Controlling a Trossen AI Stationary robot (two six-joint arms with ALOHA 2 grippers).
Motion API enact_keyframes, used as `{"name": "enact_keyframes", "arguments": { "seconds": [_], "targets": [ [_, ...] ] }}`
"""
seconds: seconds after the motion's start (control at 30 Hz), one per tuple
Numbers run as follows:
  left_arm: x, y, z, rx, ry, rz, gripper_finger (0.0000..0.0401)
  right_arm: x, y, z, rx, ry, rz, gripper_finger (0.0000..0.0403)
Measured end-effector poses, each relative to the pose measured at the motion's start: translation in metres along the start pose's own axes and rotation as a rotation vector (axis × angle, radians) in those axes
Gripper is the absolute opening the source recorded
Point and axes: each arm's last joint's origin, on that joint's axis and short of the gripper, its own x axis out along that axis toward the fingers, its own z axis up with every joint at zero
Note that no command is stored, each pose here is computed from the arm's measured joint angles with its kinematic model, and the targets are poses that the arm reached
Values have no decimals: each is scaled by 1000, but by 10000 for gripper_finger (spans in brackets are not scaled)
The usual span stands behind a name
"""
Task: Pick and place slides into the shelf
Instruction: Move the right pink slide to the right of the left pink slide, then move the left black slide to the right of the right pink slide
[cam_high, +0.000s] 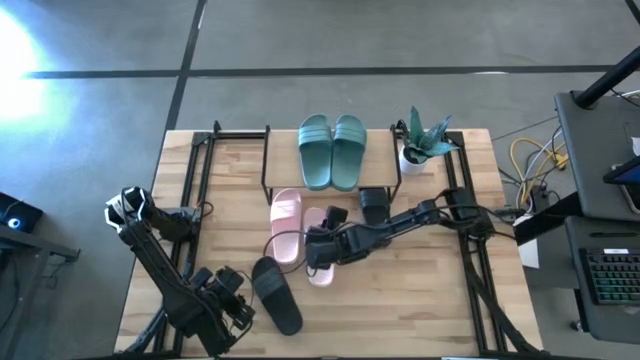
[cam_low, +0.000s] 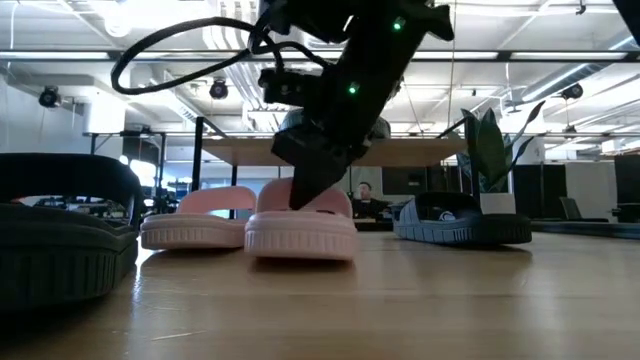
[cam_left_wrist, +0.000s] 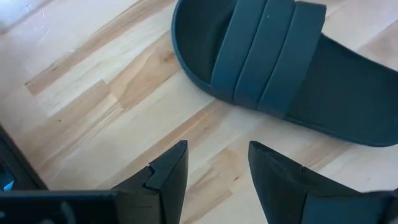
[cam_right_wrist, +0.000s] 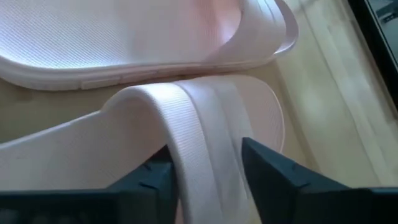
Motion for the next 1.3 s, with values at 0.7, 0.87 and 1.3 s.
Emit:
{"name": "enact_keyframes", "arguments": {
  "seconds": [0.7, 0.87, 1.3],
  "targets": [
    [7, -14, -3, 153, -8, -95, 154, -95, -28, 27, -26, -88, 131, 228],
    [14, -24, -8, 134, 0, -144, 154, -144, -38, 19, -46, -108, 170, 228],
    [19, -54, 8, 134, -96, -225, 154, -245, -50, -42, 61, -94, 61, 228]
  ]
}}
